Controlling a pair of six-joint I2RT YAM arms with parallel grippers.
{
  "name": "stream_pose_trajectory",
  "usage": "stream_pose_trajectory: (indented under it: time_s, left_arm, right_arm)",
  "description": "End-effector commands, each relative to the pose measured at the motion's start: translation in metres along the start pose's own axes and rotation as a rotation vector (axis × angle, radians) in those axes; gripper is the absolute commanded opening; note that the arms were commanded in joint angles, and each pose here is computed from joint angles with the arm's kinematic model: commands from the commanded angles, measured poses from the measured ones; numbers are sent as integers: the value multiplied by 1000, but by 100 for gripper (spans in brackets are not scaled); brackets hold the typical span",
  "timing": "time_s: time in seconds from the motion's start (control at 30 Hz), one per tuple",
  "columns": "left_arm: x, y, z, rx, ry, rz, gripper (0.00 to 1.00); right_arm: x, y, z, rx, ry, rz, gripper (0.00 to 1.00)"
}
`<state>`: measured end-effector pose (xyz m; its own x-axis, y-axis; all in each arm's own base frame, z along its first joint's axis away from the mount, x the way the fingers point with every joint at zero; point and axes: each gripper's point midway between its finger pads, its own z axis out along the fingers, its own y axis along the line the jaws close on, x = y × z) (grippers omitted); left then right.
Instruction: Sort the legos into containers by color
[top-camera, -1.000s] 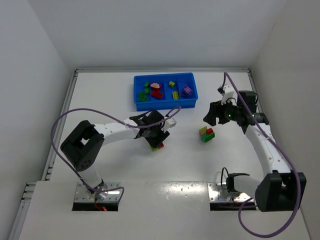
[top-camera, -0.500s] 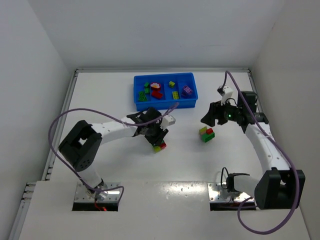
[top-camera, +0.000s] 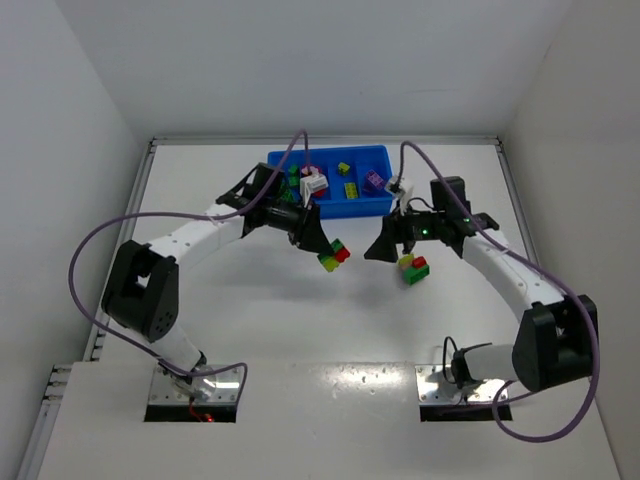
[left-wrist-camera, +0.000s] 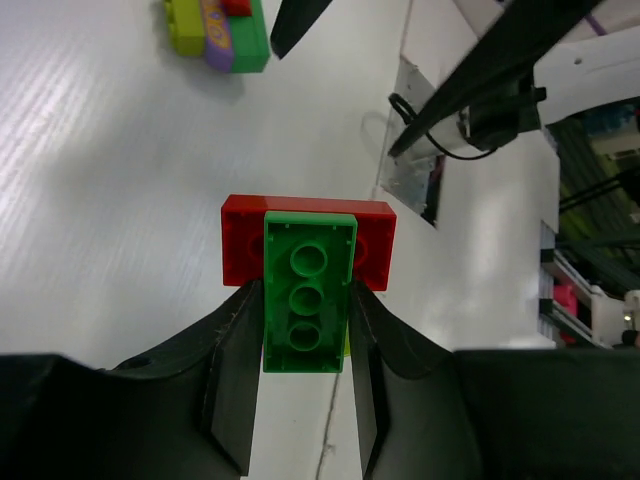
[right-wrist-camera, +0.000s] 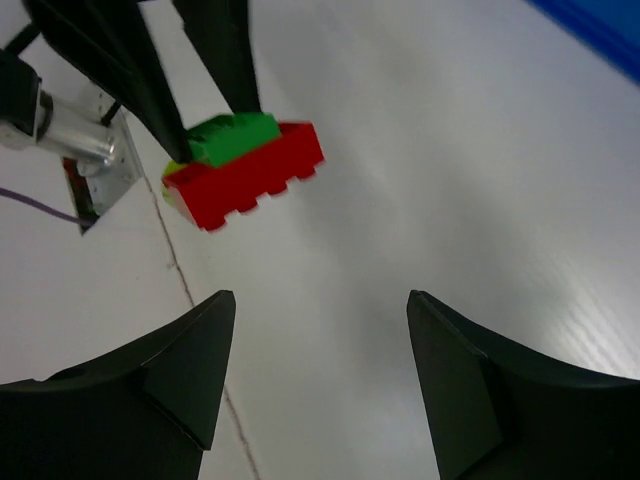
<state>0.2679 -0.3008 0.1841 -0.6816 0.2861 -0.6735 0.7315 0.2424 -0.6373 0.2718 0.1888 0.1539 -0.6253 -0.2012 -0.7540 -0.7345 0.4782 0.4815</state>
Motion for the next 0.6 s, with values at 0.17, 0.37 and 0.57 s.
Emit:
stream_pose_trajectory:
  time_s: [0.17, 0.37, 0.57]
  left_arm:
    - [0, 5, -4, -110, -15, 42, 0]
    - [6, 40, -22, -465, -98, 104, 0]
    - [1, 40, -29, -606, -167, 152, 0]
  right_arm:
    - [-42, 15, 19, 8, 38, -156, 66]
    - [-40, 27, 34, -83, -20, 77, 67]
    - [-28, 17, 55, -136, 36, 262, 69]
